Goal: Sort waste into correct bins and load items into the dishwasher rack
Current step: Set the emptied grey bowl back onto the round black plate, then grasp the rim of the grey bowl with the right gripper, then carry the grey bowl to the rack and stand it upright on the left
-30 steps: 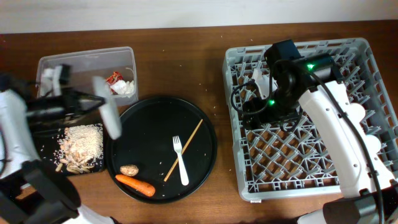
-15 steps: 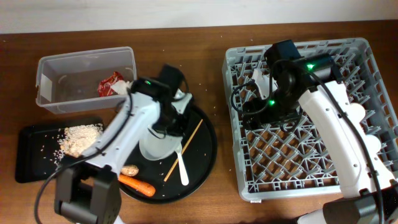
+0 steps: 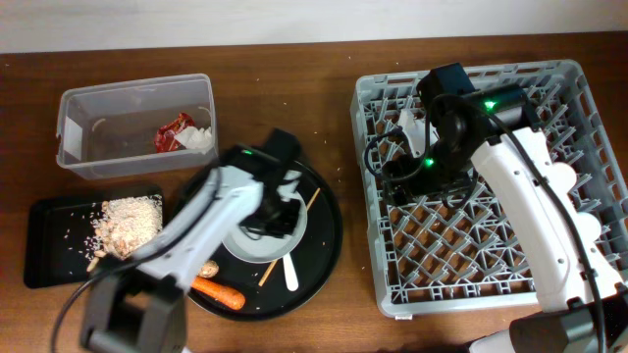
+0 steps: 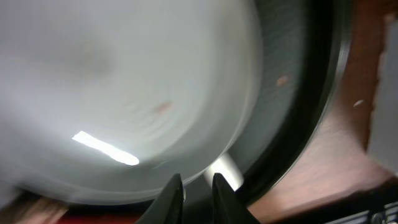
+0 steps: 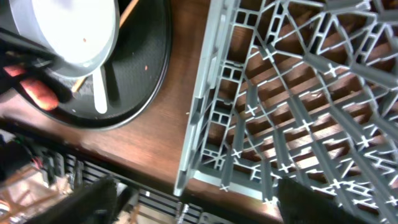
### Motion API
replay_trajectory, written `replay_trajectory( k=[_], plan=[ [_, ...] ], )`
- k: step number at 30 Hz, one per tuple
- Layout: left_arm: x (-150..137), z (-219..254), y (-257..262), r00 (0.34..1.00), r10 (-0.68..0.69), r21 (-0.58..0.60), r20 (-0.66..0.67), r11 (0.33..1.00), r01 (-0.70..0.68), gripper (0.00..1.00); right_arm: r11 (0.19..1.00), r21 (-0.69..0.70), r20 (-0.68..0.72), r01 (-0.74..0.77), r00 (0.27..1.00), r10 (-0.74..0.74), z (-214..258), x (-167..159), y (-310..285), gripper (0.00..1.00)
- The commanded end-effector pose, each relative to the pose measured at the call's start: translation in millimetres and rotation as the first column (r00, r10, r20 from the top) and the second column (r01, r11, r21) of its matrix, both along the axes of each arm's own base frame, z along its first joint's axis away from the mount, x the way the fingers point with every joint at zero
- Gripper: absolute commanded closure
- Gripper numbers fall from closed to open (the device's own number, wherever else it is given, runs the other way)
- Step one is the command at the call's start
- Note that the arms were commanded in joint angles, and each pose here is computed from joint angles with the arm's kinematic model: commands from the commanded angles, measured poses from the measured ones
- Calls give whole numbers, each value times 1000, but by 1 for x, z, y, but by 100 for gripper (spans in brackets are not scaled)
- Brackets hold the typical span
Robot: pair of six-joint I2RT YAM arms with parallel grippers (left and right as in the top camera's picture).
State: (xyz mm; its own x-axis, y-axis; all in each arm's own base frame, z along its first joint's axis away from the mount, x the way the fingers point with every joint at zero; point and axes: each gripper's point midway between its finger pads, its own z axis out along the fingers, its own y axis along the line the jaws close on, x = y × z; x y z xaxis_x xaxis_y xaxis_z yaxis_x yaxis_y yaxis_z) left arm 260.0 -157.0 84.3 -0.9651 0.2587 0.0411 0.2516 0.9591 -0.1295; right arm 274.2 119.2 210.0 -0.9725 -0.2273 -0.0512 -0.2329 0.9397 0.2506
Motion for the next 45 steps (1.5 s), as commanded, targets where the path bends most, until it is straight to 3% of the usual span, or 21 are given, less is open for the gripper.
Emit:
replay_trajectory(
  k=[1, 3, 4, 5, 9, 11, 13, 15, 17, 23, 27, 29, 34, 37, 39, 42, 44, 45],
  plan=[
    [14, 52, 60, 978, 151, 49, 144, 986, -160, 83, 1000, 20, 22, -3, 1000, 2, 3, 3, 4, 2],
    [11, 71, 99, 945, 278, 34, 171, 957, -287, 82, 992, 122, 50, -15, 999, 9, 9, 11, 22, 2],
    [9, 80, 124, 914, 360, 26, 186, 929, -370, 77, 981, 190, 59, -31, 998, 20, 14, 13, 35, 1],
    [6, 85, 142, 886, 421, 22, 193, 901, -433, 63, 977, 208, 67, -43, 997, 30, 15, 13, 43, 1],
    [-11, 89, 199, 774, 610, 32, 168, 782, -623, 49, 993, 98, 91, -61, 995, 52, -2, 15, 73, 4],
    [-19, 88, 223, 705, 693, 29, 154, 710, -704, 47, 997, 22, 68, -80, 995, 79, -26, 15, 95, 4],
    [-23, 88, 235, 657, 739, 20, 148, 662, -749, 39, 992, 0, 25, -128, 992, 128, -56, 13, 122, 9],
    [-24, 88, 237, 650, 745, 20, 148, 655, -755, 38, 995, -30, -13, -99, 995, 98, -82, 17, 135, 15],
    [-24, 88, 237, 650, 745, 19, 148, 655, -755, 38, 996, -57, -65, -65, 996, 61, -120, 22, 150, 27],
    [-24, 88, 237, 651, 745, 20, 147, 655, -755, 38, 994, -99, -138, -40, 990, 26, -174, 26, 158, 44],
    [-23, 88, 237, 651, 744, 19, 148, 656, -755, 38, 994, -99, -172, -50, 985, 33, -189, 20, 164, 65],
    [-24, 88, 237, 651, 744, 19, 148, 656, -755, 38, 994, -98, -173, -51, 984, 33, -188, 20, 164, 84],
    [-24, 88, 237, 651, 745, 20, 148, 656, -755, 38, 994, -97, -178, -51, 983, 33, -188, 19, 164, 96],
    [-23, 88, 237, 651, 744, 19, 148, 656, -755, 38, 996, -80, -144, -34, 989, 22, -172, 27, 162, 96],
    [-24, 88, 237, 651, 745, 20, 148, 656, -755, 38, 996, -89, -66, 11, 998, -17, -133, 49, 145, 96],
    [-23, 88, 237, 651, 744, 19, 149, 656, -755, 38, 969, -211, 154, 126, 984, -95, -52, 81, 84, 96],
    [-22, 88, 237, 650, 744, 17, 152, 656, -755, 38, 931, -294, 314, 217, 942, -121, -1, 94, 37, 96],
    [-22, 88, 237, 650, 744, 17, 153, 656, -755, 38, 873, -371, 441, 316, 888, -134, 31, 99, -1, 96]
  ],
)
